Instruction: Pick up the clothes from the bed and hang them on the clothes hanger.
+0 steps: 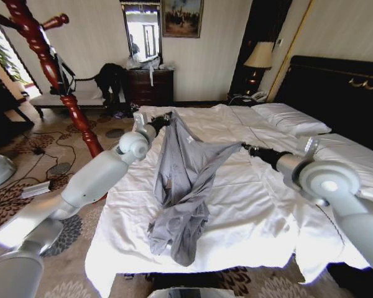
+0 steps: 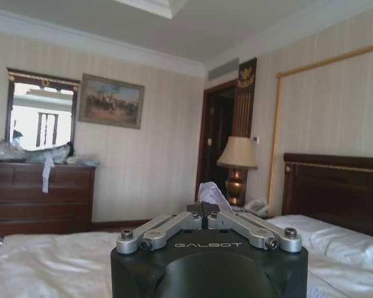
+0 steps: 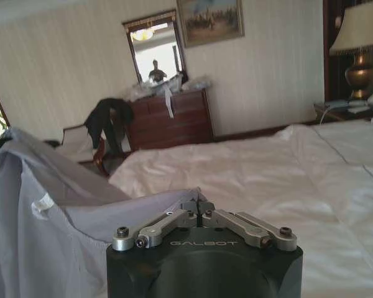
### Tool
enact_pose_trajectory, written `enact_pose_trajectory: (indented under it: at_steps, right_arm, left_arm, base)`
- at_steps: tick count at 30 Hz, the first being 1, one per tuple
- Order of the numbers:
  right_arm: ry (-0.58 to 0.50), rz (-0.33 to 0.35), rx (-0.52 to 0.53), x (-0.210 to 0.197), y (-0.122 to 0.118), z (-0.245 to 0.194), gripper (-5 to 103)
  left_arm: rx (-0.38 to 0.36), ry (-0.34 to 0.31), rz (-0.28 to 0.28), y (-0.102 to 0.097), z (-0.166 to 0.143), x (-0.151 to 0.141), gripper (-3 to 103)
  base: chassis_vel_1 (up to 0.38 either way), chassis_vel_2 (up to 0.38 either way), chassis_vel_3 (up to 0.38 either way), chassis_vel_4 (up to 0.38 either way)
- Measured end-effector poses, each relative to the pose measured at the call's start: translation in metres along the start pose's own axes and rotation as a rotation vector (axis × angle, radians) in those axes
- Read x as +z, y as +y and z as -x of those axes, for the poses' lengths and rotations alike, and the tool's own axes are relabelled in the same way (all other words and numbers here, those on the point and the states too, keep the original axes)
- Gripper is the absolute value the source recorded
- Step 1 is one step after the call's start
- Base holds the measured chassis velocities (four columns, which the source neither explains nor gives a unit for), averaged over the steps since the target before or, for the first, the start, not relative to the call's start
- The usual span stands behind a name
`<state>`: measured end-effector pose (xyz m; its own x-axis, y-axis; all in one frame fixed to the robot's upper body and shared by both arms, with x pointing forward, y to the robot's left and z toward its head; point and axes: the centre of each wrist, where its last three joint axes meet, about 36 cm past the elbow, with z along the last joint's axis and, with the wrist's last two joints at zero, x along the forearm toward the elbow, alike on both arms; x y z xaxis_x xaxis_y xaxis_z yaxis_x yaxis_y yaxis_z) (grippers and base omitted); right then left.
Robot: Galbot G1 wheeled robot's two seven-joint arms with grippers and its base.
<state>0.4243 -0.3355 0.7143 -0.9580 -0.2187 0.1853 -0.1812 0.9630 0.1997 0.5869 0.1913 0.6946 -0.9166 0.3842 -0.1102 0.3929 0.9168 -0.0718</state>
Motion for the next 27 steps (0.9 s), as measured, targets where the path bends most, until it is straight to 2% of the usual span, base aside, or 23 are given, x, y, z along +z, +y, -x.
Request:
enact_pose_trajectory:
  at_steps: [1,3,5,6,9,10,12,14,17,21,24,27]
  right_arm:
    - [0.0,0.0,0.0,0.0,0.0,0.0,0]
    - [-0.03,0.003,0.005,-0.016,-0.004,0.004,0]
    - [-0.061,-0.003,0.031,-0.033,-0.013,0.003,0]
    - [-0.061,-0.003,0.031,-0.033,-0.013,0.003,0]
    - [-0.113,-0.02,0.075,-0.055,-0.027,-0.006,0]
    - [-0.113,-0.02,0.075,-0.055,-0.027,-0.006,0]
    - [-0.15,-0.008,0.093,-0.075,-0.037,-0.011,0]
    - [-0.157,-0.005,0.096,-0.078,-0.039,-0.011,0]
    - [-0.192,-0.002,0.11,-0.095,-0.046,-0.009,0]
    - [-0.195,0.01,0.08,-0.102,-0.038,0.019,0]
    - [-0.191,0.023,0.02,-0.116,-0.013,0.062,0]
    - [-0.194,0.009,0.006,-0.123,-0.002,0.082,0]
  left_arm:
    - [0.0,0.0,0.0,0.0,0.0,0.0,0]
    - [-0.012,-0.023,0.007,0.003,-0.002,-0.02,0]
    - [-0.019,-0.056,0.017,0.002,0.0,-0.05,0]
    - [-0.019,-0.056,0.017,0.002,0.0,-0.05,0]
    - [-0.007,-0.091,0.026,-0.003,0.004,-0.083,0]
    - [-0.007,-0.091,0.026,-0.003,0.004,-0.083,0]
    - [0.009,-0.118,0.041,-0.01,0.005,-0.106,0]
    - [0.014,-0.122,0.043,-0.013,0.006,-0.111,0]
    - [0.041,-0.132,0.062,-0.03,0.012,-0.13,0]
    - [0.041,-0.125,0.094,-0.038,0.015,-0.143,0]
    - [0.002,-0.105,0.123,-0.036,0.028,-0.153,0]
    - [-0.028,-0.104,0.122,-0.032,0.04,-0.161,0]
  base:
    - [0.0,0.0,0.0,0.0]
    - [0.0,0.0,0.0,0.0]
    - [0.0,0.0,0.0,0.0]
    - [0.0,0.0,0.0,0.0]
    - [0.0,0.0,0.0,0.0]
    - [0.0,0.0,0.0,0.0]
    - [0.0,0.0,0.0,0.0]
    - [0.0,0.0,0.0,0.0]
    - [0.0,0.0,0.0,0.0]
    - [0.0,0.0,0.0,0.0]
    - [0.0,0.0,0.0,0.0]
    - [0.0,0.0,0.0,0.0]
